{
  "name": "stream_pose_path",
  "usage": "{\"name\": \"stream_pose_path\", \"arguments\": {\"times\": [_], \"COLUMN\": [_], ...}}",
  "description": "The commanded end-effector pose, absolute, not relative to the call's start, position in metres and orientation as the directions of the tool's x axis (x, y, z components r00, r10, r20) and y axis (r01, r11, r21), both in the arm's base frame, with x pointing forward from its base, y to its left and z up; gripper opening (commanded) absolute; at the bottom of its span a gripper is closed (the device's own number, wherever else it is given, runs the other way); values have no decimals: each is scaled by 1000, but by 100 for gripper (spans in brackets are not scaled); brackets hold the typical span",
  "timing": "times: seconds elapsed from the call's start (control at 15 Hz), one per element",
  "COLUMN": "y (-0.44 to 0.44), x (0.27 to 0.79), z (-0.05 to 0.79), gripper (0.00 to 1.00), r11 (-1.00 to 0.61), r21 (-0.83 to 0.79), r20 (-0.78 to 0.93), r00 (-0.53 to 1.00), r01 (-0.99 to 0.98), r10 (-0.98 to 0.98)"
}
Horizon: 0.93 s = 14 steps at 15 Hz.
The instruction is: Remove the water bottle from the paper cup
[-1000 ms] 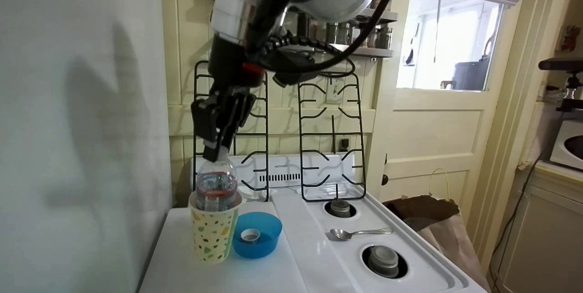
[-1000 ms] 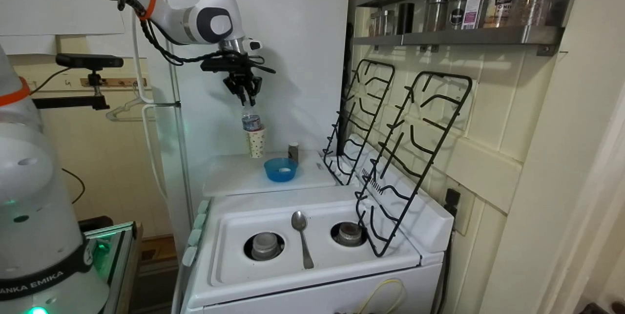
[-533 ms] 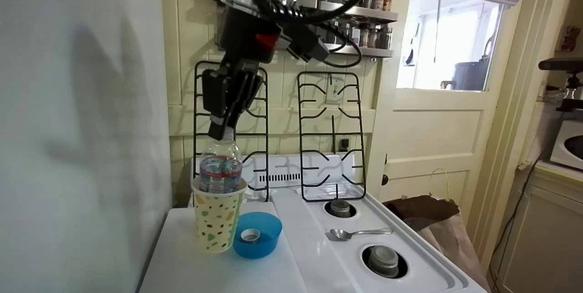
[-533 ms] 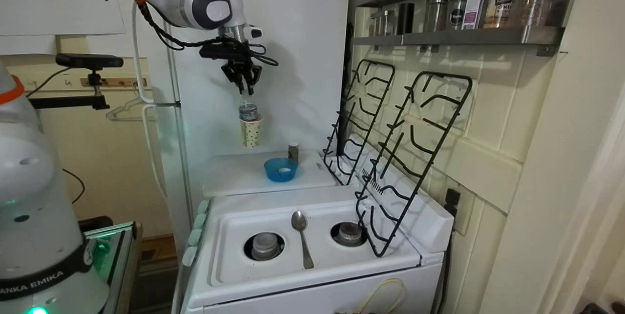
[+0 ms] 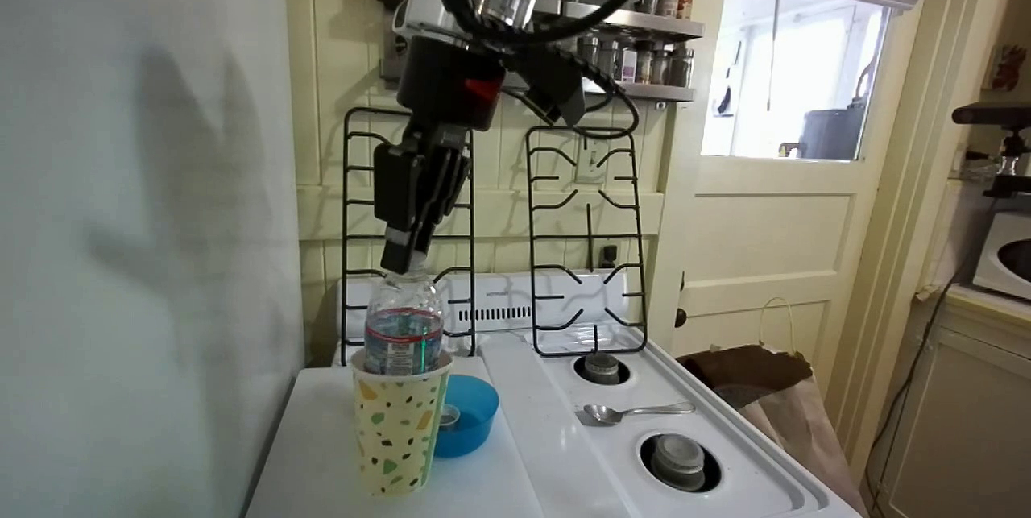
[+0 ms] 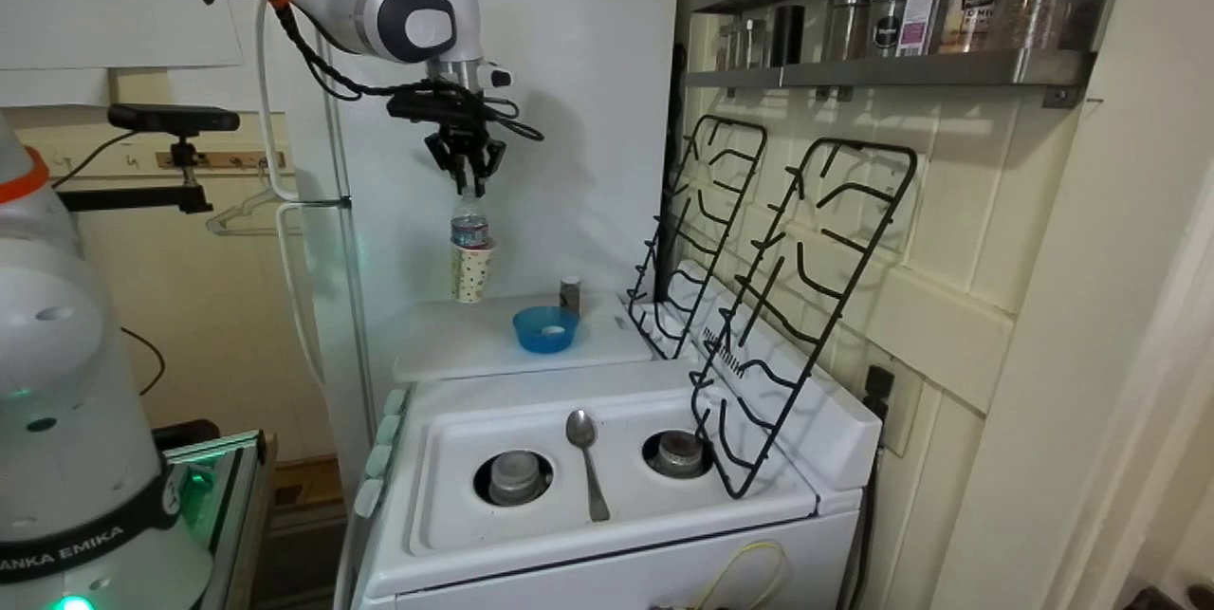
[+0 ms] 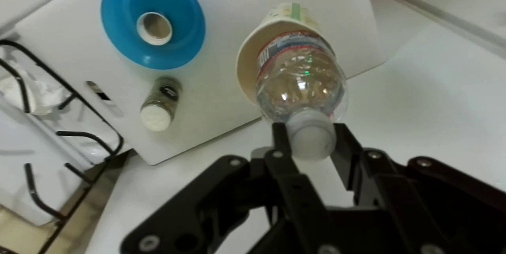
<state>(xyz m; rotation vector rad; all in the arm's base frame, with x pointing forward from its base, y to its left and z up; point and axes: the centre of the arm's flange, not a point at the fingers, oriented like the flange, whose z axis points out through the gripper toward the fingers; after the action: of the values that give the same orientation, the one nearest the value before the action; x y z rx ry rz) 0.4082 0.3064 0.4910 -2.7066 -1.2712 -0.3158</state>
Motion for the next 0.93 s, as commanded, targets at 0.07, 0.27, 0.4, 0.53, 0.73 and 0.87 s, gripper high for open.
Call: {"name": "stream_pose_path", "arguments": {"times": [0.07,0.27,0.4,0.53,0.73,0.87], "y": [311,312,308,303,292,282], "x": [405,405,407,409,411,410], "z": [486,474,467,462,447,437], "gripper": [8,8,8,8,8,8], "r11": [-620,-630,-680,-711,-732,-738], "r21": [-81,-109,-31,44,79,116], "r20": [220,186,167,156,65,5], "r00": [621,638,675,698,729,743], "r01": [780,769,733,702,677,664], "r10": [753,747,719,699,681,669]}}
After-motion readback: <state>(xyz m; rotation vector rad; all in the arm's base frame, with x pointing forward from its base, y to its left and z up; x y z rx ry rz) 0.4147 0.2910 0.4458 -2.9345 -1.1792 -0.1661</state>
